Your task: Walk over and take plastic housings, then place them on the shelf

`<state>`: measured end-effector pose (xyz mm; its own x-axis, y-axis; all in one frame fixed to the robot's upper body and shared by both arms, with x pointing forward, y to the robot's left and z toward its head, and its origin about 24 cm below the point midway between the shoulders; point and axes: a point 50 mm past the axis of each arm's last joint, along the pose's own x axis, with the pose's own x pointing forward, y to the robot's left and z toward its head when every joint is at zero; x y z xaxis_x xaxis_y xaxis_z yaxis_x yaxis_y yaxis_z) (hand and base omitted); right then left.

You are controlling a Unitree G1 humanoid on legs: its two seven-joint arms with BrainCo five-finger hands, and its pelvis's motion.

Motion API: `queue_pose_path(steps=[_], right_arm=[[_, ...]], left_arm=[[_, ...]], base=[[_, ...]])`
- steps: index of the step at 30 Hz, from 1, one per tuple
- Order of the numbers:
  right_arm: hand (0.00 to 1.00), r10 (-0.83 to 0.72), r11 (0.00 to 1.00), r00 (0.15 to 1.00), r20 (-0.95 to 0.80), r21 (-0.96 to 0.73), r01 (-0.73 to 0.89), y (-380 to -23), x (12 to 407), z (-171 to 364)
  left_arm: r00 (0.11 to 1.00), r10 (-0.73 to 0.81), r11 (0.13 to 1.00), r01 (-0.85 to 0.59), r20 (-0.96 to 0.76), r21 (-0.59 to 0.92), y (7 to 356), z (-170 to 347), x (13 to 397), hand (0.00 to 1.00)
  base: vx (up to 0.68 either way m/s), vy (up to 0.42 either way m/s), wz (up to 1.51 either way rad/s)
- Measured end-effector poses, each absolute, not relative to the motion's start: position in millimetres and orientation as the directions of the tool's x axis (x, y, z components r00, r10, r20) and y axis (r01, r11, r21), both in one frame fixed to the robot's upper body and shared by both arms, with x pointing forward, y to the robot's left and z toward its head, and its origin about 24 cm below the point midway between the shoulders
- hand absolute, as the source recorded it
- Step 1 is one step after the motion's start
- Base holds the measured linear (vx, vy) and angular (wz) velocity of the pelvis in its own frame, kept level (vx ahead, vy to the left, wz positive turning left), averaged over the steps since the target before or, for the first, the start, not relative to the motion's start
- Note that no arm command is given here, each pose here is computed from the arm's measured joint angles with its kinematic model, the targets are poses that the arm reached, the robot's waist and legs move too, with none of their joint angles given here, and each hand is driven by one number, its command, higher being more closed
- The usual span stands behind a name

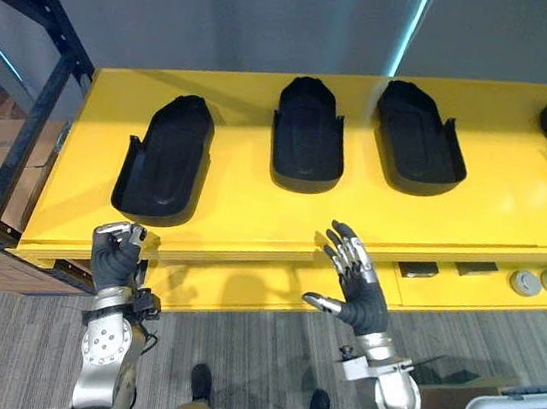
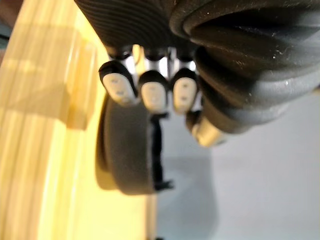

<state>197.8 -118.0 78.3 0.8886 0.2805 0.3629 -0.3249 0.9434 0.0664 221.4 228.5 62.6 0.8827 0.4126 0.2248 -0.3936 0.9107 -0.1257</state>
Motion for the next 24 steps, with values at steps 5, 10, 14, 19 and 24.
queue_pose_path(steps=[5,10,14,19,24], right_arm=[[0.0,0.284,0.945,0.883,0.373,0.045,-0.323,-125,200,81],[0.0,0.315,0.939,0.859,0.404,-0.001,-0.344,-131,199,90],[0.0,0.351,0.928,0.839,0.416,-0.039,-0.37,-133,198,95],[0.0,0.336,0.932,0.836,0.434,-0.027,-0.361,-140,199,99],[0.0,0.36,0.924,0.816,0.452,-0.05,-0.38,-140,200,105]], left_arm=[[0.89,0.411,0.912,-0.399,0.199,-0.097,234,57,233,1.0],[0.879,0.441,0.898,-0.43,0.181,-0.096,242,52,241,1.0],[0.856,0.486,0.874,-0.476,0.177,-0.096,265,52,250,1.0],[0.833,0.521,0.853,-0.512,0.184,-0.096,278,55,260,1.0],[0.811,0.545,0.838,-0.528,0.213,-0.135,284,64,267,1.0]], base=[[0.0,0.008,-0.14],[-0.03,0.009,-0.19],[-0.02,0.006,-0.12],[0.01,0.005,-0.13],[0.01,0.001,-0.03]])
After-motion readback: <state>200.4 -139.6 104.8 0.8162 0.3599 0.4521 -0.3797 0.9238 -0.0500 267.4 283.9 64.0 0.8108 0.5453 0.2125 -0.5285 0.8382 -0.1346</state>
